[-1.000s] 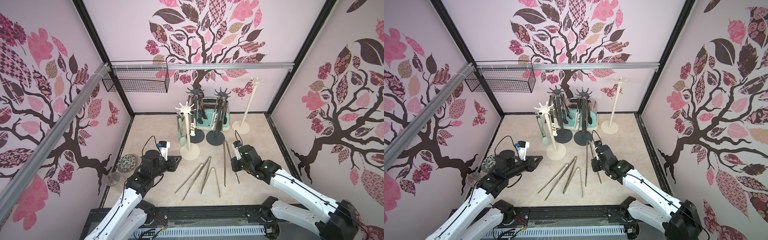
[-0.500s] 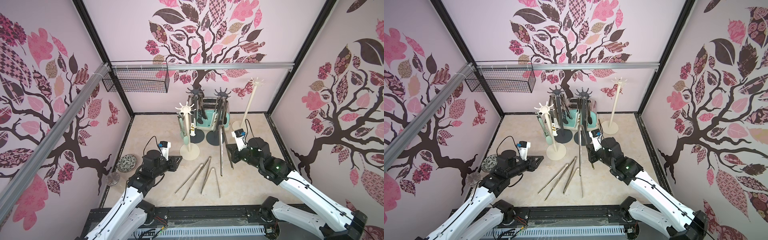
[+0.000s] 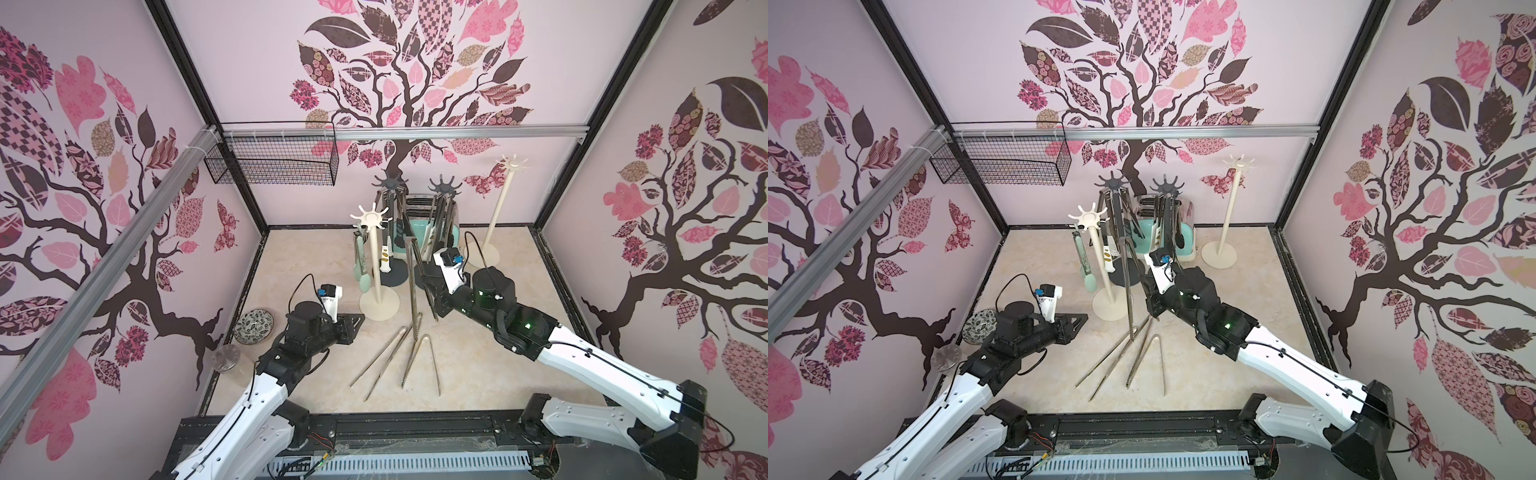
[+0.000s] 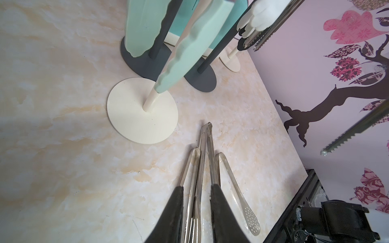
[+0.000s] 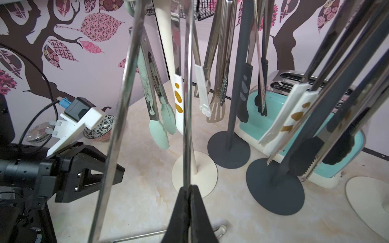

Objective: Hang food tongs on kitchen utensil racks
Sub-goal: Hang the food tongs on the rack.

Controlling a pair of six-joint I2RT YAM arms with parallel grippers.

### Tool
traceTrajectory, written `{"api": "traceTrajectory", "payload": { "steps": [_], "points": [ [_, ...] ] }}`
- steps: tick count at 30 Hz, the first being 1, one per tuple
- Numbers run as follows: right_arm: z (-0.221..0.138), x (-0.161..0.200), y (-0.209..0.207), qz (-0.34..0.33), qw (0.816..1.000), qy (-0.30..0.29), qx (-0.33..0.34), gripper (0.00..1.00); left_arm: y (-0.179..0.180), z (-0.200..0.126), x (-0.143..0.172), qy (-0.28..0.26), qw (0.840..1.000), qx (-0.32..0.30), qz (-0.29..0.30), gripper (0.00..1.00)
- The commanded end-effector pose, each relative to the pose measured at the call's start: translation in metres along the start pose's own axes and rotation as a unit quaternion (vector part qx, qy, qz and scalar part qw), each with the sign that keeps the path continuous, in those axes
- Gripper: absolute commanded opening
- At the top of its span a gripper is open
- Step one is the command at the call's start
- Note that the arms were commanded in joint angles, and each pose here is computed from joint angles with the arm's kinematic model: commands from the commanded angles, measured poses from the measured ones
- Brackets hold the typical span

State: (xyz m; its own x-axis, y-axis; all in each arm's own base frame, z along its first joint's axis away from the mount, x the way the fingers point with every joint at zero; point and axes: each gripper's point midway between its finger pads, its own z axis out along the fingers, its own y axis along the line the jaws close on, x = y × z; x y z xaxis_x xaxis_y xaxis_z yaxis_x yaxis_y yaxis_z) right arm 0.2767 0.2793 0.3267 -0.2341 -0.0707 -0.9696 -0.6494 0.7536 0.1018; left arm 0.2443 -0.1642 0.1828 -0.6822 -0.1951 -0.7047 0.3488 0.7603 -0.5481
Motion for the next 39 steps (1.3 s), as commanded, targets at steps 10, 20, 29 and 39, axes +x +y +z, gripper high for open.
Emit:
{"api": "traceTrajectory", "payload": {
  "steps": [10,20,29,39],
  "points": [
    [0.024,-0.072,0.019,-0.002,0.994,-0.105,-0.028,0.00,-0.002,-0.003,-0.002,-0.013,1.000,0.008,0.010,0.26],
    [0.044,-0.067,0.024,0.001,0.995,-0.089,-0.036,0.00,-0.002,-0.002,-0.002,-0.012,1.000,0.008,0.011,0.26],
    [0.057,-0.059,0.027,0.005,0.996,-0.074,-0.043,0.00,-0.002,-0.002,-0.001,-0.012,1.000,0.008,0.011,0.26],
    [0.066,-0.044,0.026,0.011,0.998,-0.055,-0.041,0.00,-0.001,-0.002,-0.001,-0.012,1.000,0.008,0.012,0.26]
  ]
}}
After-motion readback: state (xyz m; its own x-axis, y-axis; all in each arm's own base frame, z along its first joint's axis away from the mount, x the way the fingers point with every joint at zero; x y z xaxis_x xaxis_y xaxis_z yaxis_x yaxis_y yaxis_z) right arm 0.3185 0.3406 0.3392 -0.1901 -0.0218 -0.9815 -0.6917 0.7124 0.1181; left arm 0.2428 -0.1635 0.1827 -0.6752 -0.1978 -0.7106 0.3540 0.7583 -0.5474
